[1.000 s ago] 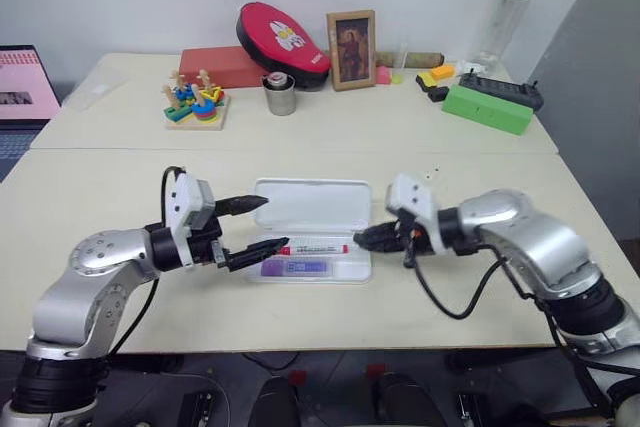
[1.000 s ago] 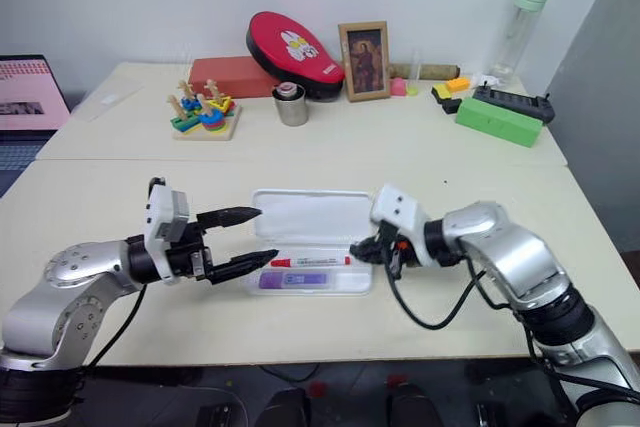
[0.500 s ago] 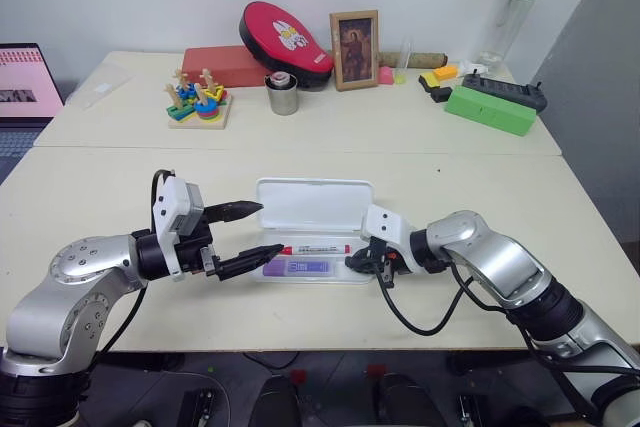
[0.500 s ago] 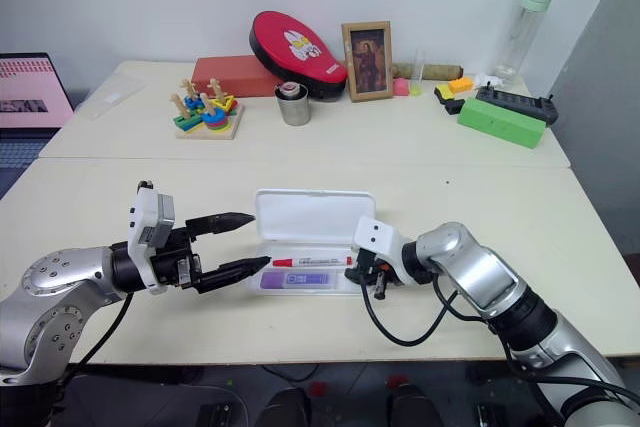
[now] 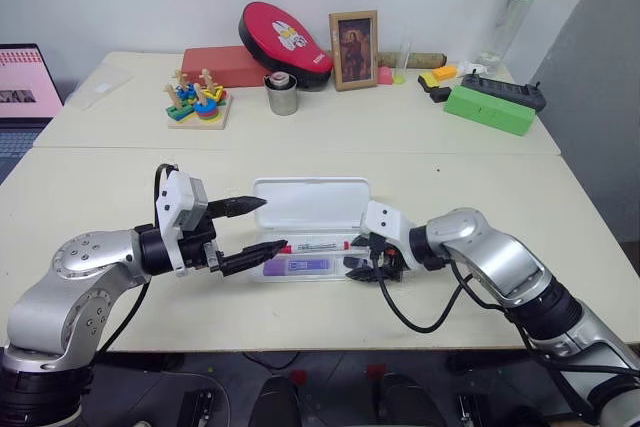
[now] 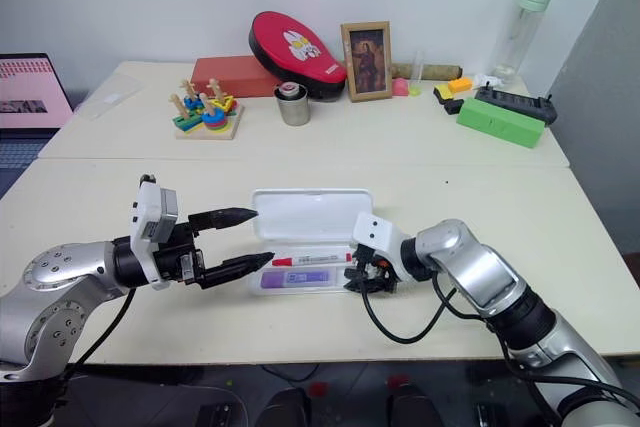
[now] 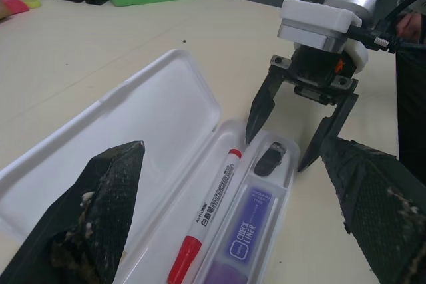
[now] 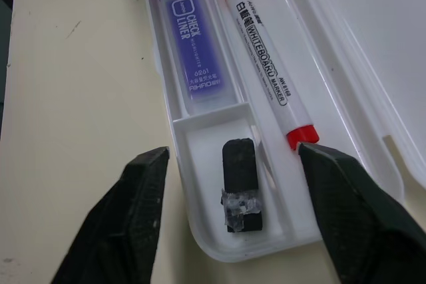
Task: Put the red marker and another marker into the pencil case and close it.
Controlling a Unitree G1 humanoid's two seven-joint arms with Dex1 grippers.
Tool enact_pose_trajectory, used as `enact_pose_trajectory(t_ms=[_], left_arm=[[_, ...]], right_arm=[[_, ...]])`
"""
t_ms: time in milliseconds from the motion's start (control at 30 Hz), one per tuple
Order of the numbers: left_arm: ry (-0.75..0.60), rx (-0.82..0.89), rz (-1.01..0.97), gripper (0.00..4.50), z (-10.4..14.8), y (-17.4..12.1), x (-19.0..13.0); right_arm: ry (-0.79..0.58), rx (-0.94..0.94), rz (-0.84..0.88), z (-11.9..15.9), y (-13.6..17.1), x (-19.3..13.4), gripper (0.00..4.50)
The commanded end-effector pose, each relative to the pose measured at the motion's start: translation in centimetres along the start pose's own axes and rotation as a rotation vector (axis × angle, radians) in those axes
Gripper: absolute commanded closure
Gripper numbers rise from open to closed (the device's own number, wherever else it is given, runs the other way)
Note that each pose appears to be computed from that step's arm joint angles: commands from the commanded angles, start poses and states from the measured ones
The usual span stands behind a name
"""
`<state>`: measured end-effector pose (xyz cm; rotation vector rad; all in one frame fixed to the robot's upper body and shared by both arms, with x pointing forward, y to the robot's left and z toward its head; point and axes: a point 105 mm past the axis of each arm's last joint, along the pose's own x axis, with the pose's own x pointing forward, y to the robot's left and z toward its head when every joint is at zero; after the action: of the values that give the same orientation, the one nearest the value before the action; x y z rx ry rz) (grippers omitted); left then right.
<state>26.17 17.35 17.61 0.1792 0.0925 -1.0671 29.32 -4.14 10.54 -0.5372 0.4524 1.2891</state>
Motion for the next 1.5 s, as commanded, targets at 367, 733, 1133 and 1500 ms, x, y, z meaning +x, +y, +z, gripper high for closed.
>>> enact_pose_trajectory(t_ms=[367, 733, 1133, 1500], left_arm=[[-0.057, -0.014, 0.097, 0.00, 0.6, 0.8, -0.5], [-0.158, -0.077, 0.269, 0.00, 1.3, 2.1, -1.7], [-0.181, -0.093, 0.319, 0.00, 1.2, 1.6, -2.0], [-0.178, -0.084, 0.295, 0.00, 1.5, 1.4, -2.2]], right_arm=[[-0.426, -0.012, -0.161, 10.9, -5.3, -6.6, 0.08], [-0.237, 0.046, -0.470, 10.2, -14.5, -4.3, 1.09], [-0.109, -0.062, -0.351, 8.6, -13.4, -0.9, 3.87], [-0.080, -0.155, -0.159, 8.4, -9.9, -0.7, 4.42]])
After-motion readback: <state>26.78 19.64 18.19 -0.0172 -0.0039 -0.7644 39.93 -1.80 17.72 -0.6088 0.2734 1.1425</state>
